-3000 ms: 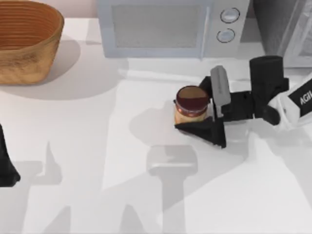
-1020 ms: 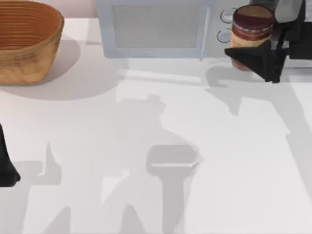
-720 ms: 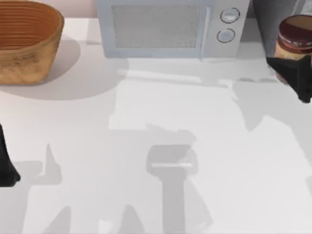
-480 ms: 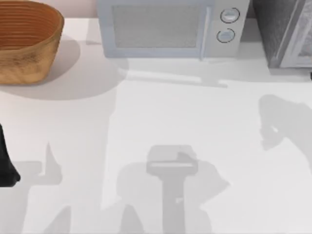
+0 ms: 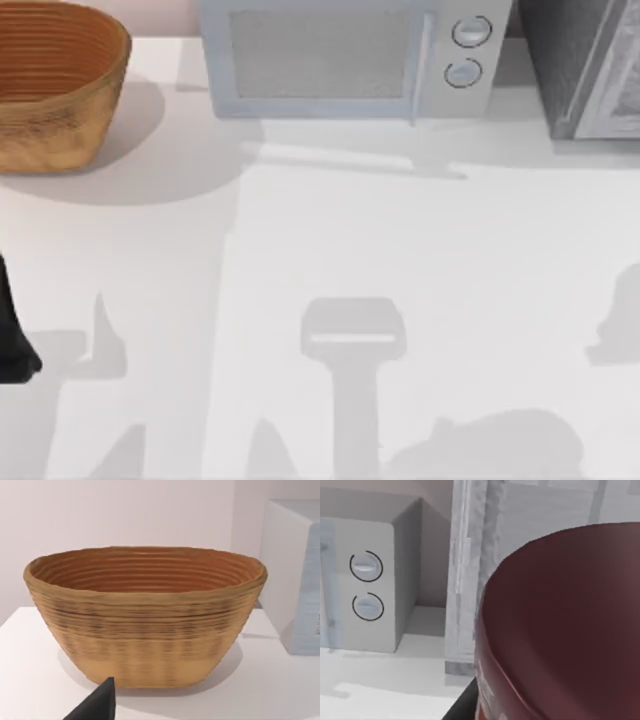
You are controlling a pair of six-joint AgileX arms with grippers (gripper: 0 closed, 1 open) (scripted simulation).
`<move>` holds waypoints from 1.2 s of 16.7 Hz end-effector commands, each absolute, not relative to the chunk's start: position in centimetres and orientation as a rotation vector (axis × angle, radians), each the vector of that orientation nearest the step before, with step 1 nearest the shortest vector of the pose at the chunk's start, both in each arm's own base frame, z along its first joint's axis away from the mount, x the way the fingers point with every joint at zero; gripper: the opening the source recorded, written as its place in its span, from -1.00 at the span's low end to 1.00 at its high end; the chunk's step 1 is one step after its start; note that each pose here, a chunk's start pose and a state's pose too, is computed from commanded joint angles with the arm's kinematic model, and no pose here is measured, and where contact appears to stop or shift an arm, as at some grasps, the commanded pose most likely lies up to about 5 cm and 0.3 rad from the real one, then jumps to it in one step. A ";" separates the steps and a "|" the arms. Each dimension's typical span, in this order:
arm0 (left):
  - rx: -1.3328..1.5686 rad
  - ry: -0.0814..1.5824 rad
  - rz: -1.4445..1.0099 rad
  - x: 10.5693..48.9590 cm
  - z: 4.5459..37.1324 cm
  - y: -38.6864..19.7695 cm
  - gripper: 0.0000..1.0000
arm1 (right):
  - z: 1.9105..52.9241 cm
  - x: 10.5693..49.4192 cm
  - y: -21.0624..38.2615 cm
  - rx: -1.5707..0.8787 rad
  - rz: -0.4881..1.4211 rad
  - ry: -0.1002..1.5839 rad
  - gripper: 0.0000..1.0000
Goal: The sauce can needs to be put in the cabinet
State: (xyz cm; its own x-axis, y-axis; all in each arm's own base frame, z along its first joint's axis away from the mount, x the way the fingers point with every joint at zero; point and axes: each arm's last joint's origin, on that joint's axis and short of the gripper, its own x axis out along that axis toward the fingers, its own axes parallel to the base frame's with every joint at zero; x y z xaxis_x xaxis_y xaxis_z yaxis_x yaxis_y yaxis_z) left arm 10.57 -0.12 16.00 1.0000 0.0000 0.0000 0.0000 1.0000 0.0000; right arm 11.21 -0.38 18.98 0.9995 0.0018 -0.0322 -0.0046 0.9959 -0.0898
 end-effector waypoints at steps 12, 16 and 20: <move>0.000 0.000 0.000 10.6 16.0 -0.1 1.00 | 16.3 10.6 -0.1 0.001 0.002 0.003 -1.00; 0.000 0.000 0.000 10.6 16.0 -0.1 1.00 | 20.0 10.6 0.1 0.002 0.012 0.017 -1.00; 0.000 0.000 0.000 10.6 16.0 -0.1 1.00 | 27.4 11.5 0.4 0.000 0.005 0.029 -1.00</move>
